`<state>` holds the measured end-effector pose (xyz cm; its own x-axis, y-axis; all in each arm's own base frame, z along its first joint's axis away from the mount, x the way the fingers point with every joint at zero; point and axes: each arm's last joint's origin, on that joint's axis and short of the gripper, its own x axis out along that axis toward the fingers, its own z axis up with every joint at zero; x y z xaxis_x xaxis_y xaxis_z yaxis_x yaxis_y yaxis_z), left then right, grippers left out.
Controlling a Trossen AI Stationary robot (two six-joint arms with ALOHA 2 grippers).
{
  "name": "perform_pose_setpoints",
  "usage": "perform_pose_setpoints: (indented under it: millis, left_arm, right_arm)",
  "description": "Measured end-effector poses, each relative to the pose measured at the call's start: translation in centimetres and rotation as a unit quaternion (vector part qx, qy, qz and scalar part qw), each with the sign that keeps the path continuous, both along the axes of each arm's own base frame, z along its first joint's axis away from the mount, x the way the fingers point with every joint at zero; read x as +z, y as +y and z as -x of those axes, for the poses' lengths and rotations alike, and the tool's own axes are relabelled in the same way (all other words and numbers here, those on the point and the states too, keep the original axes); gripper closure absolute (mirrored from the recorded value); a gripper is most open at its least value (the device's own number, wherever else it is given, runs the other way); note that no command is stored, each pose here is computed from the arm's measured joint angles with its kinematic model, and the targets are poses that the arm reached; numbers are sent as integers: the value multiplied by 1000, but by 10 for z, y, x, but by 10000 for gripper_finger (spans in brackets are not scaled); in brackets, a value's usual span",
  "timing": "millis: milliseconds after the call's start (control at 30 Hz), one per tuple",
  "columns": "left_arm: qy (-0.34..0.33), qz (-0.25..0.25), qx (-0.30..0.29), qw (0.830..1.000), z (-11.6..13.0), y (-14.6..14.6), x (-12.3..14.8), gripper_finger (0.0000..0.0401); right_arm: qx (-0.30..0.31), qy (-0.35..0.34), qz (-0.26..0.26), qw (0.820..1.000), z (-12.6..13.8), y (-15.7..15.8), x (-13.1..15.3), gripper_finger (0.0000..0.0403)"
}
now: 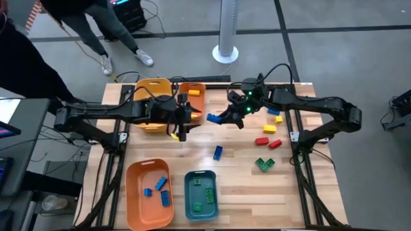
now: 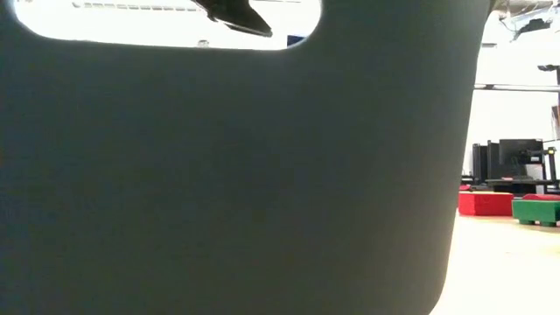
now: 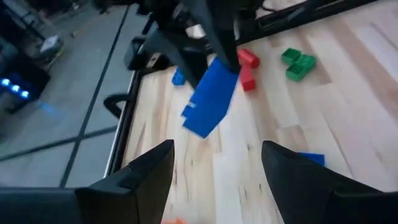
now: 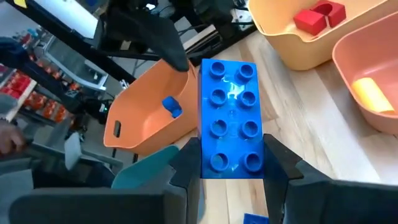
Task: Sort blocks
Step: Put the blue game piece into the large orange bin
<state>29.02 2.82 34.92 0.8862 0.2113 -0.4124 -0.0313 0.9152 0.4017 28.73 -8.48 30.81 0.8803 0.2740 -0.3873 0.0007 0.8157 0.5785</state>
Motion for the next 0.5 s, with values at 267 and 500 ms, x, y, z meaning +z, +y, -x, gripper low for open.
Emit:
perform_pose_setpoints:
  millis: [267,500]
  left_arm:
    - [-20,-1,-18,1000,-18,3,-8,166]
    - [-24,11,-49,998,-41,3,-11,166]
  right_arm:
    - [20,-5,-30,999,-1,3,2,284]
    - [33,-6,-35,999,-2,8,2,284]
